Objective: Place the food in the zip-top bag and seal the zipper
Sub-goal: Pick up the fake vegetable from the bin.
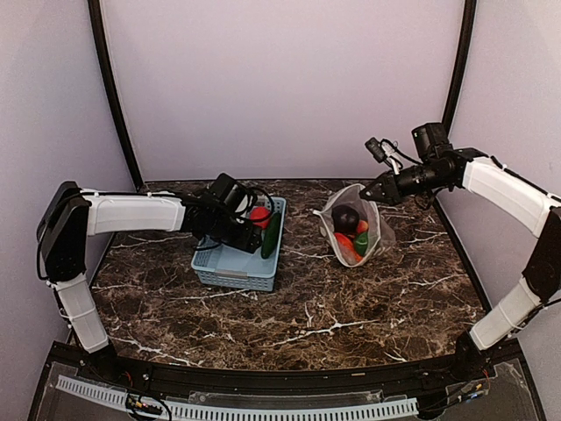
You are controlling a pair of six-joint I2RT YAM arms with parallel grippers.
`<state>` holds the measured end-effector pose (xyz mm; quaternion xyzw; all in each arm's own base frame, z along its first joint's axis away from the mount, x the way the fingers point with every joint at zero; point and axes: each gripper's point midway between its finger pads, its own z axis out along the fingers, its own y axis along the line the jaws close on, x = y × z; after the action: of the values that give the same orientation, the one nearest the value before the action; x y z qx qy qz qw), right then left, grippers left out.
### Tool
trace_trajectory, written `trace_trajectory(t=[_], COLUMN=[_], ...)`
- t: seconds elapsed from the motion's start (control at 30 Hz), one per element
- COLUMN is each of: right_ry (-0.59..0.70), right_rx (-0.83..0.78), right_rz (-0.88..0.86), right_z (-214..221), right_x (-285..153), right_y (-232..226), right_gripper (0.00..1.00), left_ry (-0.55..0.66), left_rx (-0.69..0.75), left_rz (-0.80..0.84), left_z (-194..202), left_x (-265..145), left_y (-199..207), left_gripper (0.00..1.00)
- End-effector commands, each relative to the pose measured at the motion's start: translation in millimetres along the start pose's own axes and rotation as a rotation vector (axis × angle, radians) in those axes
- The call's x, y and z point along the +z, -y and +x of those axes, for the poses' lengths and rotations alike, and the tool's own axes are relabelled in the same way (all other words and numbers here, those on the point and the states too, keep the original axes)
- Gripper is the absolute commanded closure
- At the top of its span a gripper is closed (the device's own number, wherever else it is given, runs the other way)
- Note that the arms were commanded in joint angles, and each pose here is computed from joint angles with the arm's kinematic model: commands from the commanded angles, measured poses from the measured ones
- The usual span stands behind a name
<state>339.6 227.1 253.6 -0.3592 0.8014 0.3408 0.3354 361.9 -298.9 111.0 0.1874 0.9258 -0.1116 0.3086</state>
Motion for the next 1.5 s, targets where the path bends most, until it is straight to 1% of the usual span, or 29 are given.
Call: trace_trajectory(t=[0.0, 0.17, 0.37, 0.6, 0.8, 0.97, 1.07, 1.2, 1.33, 1.47], right_ry=[0.046, 0.043, 0.040, 0.033, 0.032, 0.030, 0.030, 0.025, 0.023, 0.020], right_rx=[-0.041, -0.038, -0.035, -0.030, -0.026, -0.025, -0.025, -0.020, -0.019, -0.018], right_rz=[-0.023, -0.028, -0.027, -0.030, -0.032, -0.027, -0.026, -0.028, -0.028, -0.024], right_z=[-8, -4, -1, 3, 5, 6, 6, 8, 9, 10], right_x=[-4, -2, -1, 2, 3, 3, 3, 5, 5, 6], right_y=[-7, -8, -7, -6, -5, -4, -4, -3, -3, -2], right_gripper=[1.00, 1.00, 1.00, 1.00, 1.00, 1.00, 1.00, 1.00, 1.00, 1.00], left_ry=[-0.054, -0.085, -0.073, -0.100, -0.100, -0.091, -0.091, -0.093, -0.084, -0.065], left_rx=[-0.017, -0.031, -0.056, -0.065, -0.071, -0.076, -0.075, -0.070, -0.063, -0.060], left_rz=[0.051, 0.060, 0.110, 0.109, 0.108, 0.099, 0.100, 0.100, 0.094, 0.092], left_z=[1, 2, -6, -3, -7, -9, -9, -9, -13, -18], left_x=[12, 34, 48, 70, 83, 90, 91, 87, 77, 57], left_y=[6, 10, 19, 18, 15, 12, 12, 12, 10, 8], left_gripper=[0.27, 0.28, 0.34, 0.36, 0.37, 0.45, 0.52, 0.59, 0.64, 0.70])
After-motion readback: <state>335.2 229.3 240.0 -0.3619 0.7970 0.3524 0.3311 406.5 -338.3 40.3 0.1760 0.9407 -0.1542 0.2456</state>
